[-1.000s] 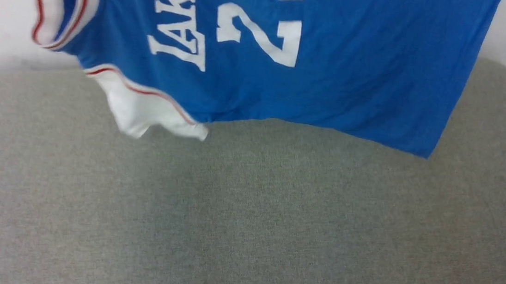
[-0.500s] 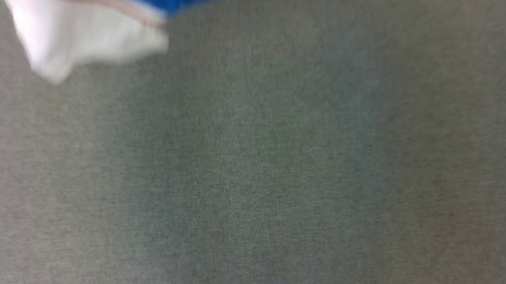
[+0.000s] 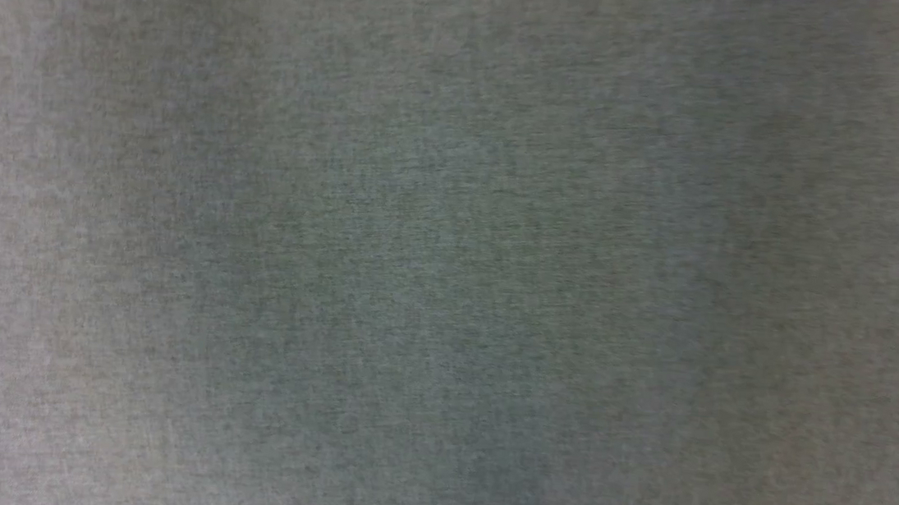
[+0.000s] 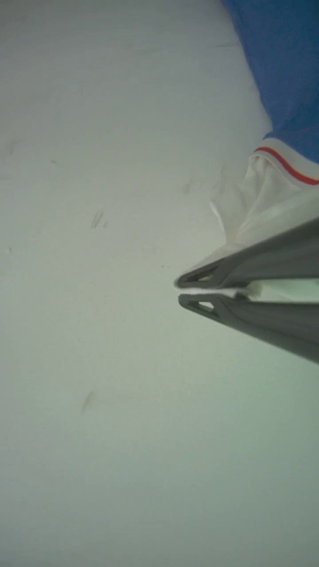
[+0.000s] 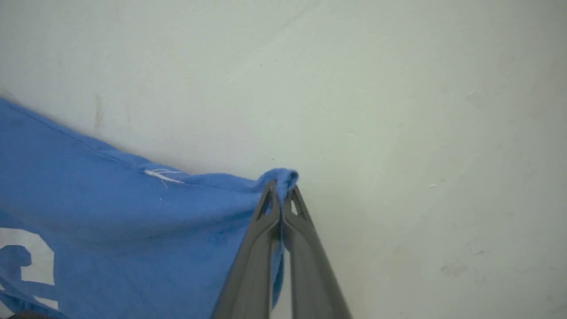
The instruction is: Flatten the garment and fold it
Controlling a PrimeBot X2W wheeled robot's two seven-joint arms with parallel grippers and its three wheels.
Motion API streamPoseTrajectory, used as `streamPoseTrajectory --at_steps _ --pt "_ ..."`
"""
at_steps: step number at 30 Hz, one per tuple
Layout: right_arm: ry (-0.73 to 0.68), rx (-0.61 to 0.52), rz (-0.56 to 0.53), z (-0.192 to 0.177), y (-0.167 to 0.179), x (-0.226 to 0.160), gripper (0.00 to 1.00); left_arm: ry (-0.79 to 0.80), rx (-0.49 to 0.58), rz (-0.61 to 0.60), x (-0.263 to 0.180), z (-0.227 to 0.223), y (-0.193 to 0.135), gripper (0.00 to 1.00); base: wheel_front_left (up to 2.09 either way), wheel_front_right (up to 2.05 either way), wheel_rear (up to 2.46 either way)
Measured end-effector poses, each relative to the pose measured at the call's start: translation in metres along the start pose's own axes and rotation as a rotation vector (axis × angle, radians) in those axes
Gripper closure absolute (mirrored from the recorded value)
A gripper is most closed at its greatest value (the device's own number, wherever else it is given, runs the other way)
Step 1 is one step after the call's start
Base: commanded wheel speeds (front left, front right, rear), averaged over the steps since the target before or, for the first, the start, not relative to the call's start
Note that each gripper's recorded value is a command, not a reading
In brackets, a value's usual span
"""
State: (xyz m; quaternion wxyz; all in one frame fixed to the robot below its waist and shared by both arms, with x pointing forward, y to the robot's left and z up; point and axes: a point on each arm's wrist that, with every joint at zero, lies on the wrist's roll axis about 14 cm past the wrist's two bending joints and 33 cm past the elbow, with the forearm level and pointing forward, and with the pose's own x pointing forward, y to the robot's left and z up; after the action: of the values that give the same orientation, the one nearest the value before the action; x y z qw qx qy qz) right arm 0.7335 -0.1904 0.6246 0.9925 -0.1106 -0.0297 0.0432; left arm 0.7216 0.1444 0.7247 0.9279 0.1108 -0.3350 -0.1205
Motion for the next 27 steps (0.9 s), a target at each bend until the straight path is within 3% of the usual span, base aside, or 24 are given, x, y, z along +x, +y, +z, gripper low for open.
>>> streamPoseTrajectory --at_steps 3,7,12,20,27 --pt "0.019 0.001 0.073 -0.025 0.026 0.001 1.00 0.064 -0.016 -0.031 -0.026 -0.028 -0.006 1.00 0.00 0.00 0.00" --pt "0.032 0.026 0.191 -0.041 0.058 -0.019 1.00 0.094 -0.035 -0.106 -0.061 -0.031 -0.020 1.00 0.00 0.00 0.00" --pt "0.014 0.092 0.269 -0.033 0.058 -0.066 1.00 0.144 -0.094 -0.175 -0.117 -0.013 -0.036 1.00 0.00 0.00 0.00" --pt "0.113 0.242 0.197 -0.057 0.019 -0.168 1.00 0.270 -0.248 -0.189 -0.214 0.043 -0.057 1.00 0.00 0.00 0.00" --pt "0.295 0.386 0.183 -0.094 0.031 -0.259 1.00 0.584 -0.372 -0.181 -0.319 0.048 -0.081 1.00 0.00 0.00 0.00"
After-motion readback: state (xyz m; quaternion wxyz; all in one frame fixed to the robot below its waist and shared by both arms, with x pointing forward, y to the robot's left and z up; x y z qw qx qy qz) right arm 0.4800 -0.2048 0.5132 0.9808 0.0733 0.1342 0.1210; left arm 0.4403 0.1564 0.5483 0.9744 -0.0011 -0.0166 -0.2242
